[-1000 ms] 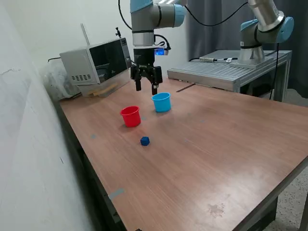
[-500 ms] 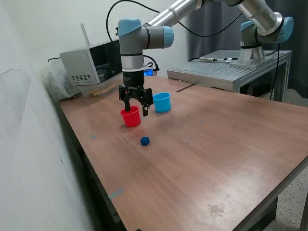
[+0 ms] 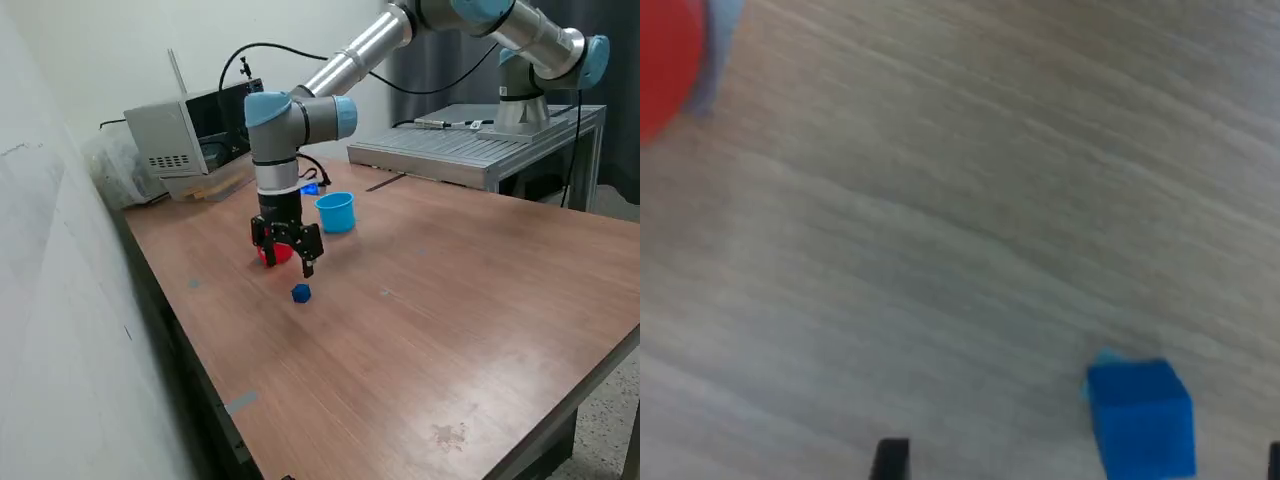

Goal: Place red objects in the red bin, and blue objects in the blue bin.

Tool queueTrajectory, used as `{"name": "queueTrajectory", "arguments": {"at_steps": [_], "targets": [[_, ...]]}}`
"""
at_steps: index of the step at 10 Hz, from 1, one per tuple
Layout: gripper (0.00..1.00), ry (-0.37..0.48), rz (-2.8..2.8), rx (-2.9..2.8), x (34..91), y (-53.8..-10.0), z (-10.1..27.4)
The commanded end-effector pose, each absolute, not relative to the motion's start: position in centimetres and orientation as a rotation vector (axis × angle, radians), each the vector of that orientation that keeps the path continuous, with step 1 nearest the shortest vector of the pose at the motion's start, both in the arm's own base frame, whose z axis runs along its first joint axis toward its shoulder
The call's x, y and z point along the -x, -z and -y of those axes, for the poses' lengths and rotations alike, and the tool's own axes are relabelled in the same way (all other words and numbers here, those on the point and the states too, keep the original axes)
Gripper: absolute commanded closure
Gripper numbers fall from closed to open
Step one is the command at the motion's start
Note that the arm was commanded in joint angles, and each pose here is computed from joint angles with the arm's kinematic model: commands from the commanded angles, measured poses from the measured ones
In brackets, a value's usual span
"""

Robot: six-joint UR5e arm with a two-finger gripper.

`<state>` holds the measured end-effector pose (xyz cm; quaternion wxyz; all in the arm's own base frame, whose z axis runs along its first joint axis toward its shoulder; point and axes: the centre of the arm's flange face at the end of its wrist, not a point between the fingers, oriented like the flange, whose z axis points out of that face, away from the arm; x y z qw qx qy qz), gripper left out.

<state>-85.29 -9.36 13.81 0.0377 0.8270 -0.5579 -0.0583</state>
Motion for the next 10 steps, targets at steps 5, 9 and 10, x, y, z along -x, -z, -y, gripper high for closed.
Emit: {"name": "queueTrajectory", "arguments": {"at_steps": [5, 9, 10], "targets": [[0.0, 0.15, 1.678, -2.576, 85.5, -10.6, 11.0], [1.0, 0.161, 1.65, -2.593, 85.7, -10.8, 11.0], [1.0, 0.16, 1.651, -2.594, 85.7, -10.8, 11.0]]}}
